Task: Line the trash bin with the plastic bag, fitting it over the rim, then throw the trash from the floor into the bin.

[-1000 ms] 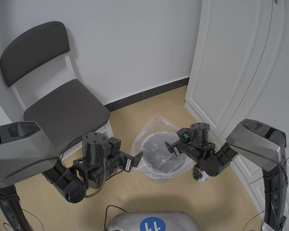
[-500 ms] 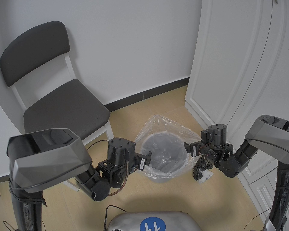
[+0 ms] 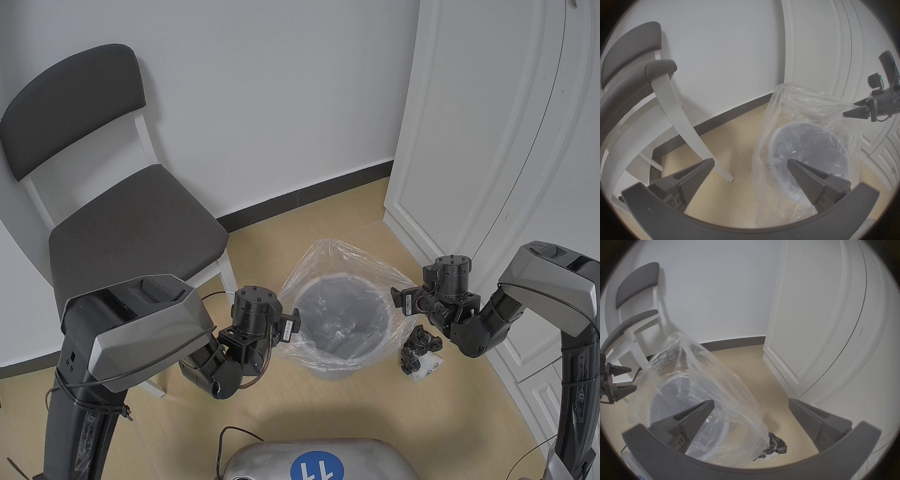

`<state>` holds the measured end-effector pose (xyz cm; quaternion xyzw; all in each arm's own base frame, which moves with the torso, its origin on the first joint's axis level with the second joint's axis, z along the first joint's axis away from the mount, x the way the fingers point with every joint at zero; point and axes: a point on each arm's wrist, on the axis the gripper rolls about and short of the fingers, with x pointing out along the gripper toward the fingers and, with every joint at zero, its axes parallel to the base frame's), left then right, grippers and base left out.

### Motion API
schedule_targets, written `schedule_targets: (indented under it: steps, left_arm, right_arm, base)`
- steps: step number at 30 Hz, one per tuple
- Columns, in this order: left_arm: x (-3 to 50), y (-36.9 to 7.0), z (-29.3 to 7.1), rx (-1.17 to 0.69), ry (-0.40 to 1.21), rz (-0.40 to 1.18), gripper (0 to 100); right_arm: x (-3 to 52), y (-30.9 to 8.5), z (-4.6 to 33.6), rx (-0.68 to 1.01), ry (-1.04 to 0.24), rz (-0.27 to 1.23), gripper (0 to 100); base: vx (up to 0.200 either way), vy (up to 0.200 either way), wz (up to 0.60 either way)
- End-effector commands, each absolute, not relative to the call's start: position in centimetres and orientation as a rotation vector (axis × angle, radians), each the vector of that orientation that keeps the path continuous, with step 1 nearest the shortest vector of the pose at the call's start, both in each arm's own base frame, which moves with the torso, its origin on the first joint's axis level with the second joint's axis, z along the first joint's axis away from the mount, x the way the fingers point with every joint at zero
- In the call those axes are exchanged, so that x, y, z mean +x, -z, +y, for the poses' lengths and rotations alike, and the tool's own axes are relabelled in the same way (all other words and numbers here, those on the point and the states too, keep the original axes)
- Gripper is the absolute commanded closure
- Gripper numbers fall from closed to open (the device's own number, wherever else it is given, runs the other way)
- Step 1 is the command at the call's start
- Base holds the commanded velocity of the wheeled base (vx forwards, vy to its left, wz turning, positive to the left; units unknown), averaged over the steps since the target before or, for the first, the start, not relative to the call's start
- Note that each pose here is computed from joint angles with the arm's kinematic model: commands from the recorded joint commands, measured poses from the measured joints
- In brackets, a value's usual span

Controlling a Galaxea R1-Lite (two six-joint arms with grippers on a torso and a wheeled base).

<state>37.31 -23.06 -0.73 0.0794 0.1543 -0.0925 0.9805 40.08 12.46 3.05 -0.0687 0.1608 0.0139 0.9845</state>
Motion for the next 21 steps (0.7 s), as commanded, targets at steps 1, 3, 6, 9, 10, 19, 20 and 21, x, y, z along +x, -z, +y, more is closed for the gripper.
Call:
schedule_targets:
  steps: [1, 3, 6, 9, 10, 19, 20, 21]
  left_arm:
    - [38.9, 2.4, -22.7, 0.162, 0.142, 0.317, 0]
    - [39.4, 2.2, -22.5, 0.152, 0.129, 0.302, 0]
    - [40.2, 1.9, -22.3, 0.136, 0.116, 0.281, 0]
    - [40.7, 1.8, -22.3, 0.129, 0.096, 0.267, 0]
    - [40.9, 1.7, -22.3, 0.125, 0.086, 0.261, 0]
    - [42.4, 2.3, -22.4, 0.101, 0.03, 0.229, 0]
    - [42.5, 2.5, -22.4, 0.1, 0.028, 0.228, 0]
    - [42.5, 2.5, -22.4, 0.101, 0.028, 0.229, 0]
  right_arm:
    - [41.5, -1.4, 12.0, -0.13, -0.006, 0.333, 0]
    - [42.2, -1.3, 12.1, -0.094, 0.003, 0.31, 0]
    - [42.9, -1.3, 12.1, -0.054, 0.011, 0.283, 0]
    - [43.9, -0.9, 12.1, -0.016, 0.012, 0.235, 0]
    - [44.2, -0.8, 12.0, -0.008, 0.015, 0.222, 0]
    - [45.9, 0.6, 11.6, 0.023, 0.032, 0.169, 0]
    - [46.2, 0.7, 11.6, 0.029, 0.034, 0.163, 0]
    - [46.2, 0.7, 11.5, 0.031, 0.035, 0.161, 0]
  base:
    - [0.0, 0.0, 0.0]
    - [0.0, 0.0, 0.0]
    - [0.0, 0.0, 0.0]
    - [0.0, 0.0, 0.0]
    - [0.0, 0.0, 0.0]
    - [0.0, 0.0, 0.0]
    - [0.0, 0.0, 0.0]
    - [0.0, 0.0, 0.0]
